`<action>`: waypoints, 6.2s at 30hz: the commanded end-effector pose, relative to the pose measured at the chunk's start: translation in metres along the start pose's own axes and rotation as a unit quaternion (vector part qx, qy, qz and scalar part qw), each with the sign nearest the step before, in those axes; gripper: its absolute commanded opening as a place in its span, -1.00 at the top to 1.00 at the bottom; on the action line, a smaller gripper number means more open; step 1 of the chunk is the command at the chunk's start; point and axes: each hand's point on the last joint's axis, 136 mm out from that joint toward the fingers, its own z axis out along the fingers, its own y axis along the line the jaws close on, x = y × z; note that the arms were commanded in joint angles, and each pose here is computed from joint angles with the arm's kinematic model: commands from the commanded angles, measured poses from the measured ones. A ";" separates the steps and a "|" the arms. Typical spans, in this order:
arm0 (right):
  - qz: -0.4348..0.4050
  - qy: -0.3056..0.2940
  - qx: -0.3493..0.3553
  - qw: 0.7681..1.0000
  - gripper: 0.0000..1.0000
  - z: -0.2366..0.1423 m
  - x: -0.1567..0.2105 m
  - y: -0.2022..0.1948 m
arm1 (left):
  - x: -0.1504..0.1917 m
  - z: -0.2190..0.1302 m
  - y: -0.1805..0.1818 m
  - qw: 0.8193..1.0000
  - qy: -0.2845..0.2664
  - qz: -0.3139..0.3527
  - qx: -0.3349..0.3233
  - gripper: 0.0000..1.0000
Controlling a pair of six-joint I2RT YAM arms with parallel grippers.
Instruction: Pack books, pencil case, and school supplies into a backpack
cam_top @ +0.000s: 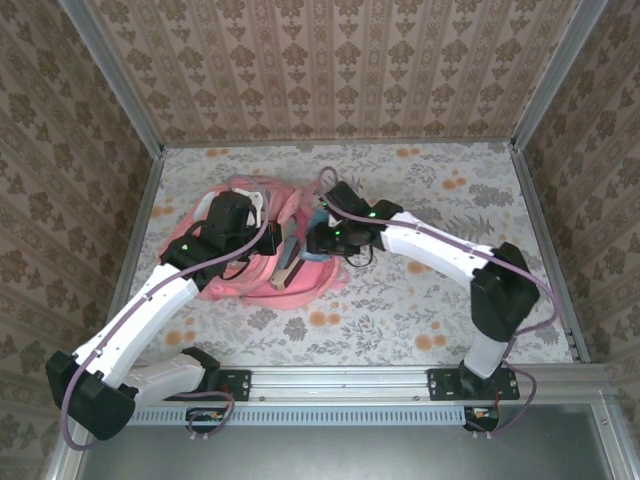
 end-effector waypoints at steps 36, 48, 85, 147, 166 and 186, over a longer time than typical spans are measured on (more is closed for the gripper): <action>-0.059 0.051 0.079 0.994 -0.44 0.056 -0.040 -0.073 | -0.044 -0.029 -0.006 0.997 -0.081 -0.015 0.008 1.00; 0.001 0.009 0.121 0.993 1.00 0.052 -0.055 -0.110 | -0.047 -0.017 -0.009 0.998 -0.057 0.008 0.009 1.00; 0.056 -0.091 0.141 0.984 0.07 -0.035 0.053 -0.136 | -0.021 0.075 -0.008 0.989 0.075 0.124 -0.012 1.00; -0.013 -0.159 0.055 0.986 -0.11 -0.071 0.003 -0.060 | 0.021 0.087 0.066 0.989 0.053 -0.135 0.009 0.16; -0.048 -0.096 0.054 0.993 -0.09 -0.010 0.035 -0.016 | -0.019 0.178 0.093 0.957 0.023 -0.259 0.125 -0.37; -0.058 -0.097 0.085 0.990 -0.09 -0.002 0.036 -0.018 | 0.016 0.210 0.086 0.945 0.067 -0.304 0.102 1.00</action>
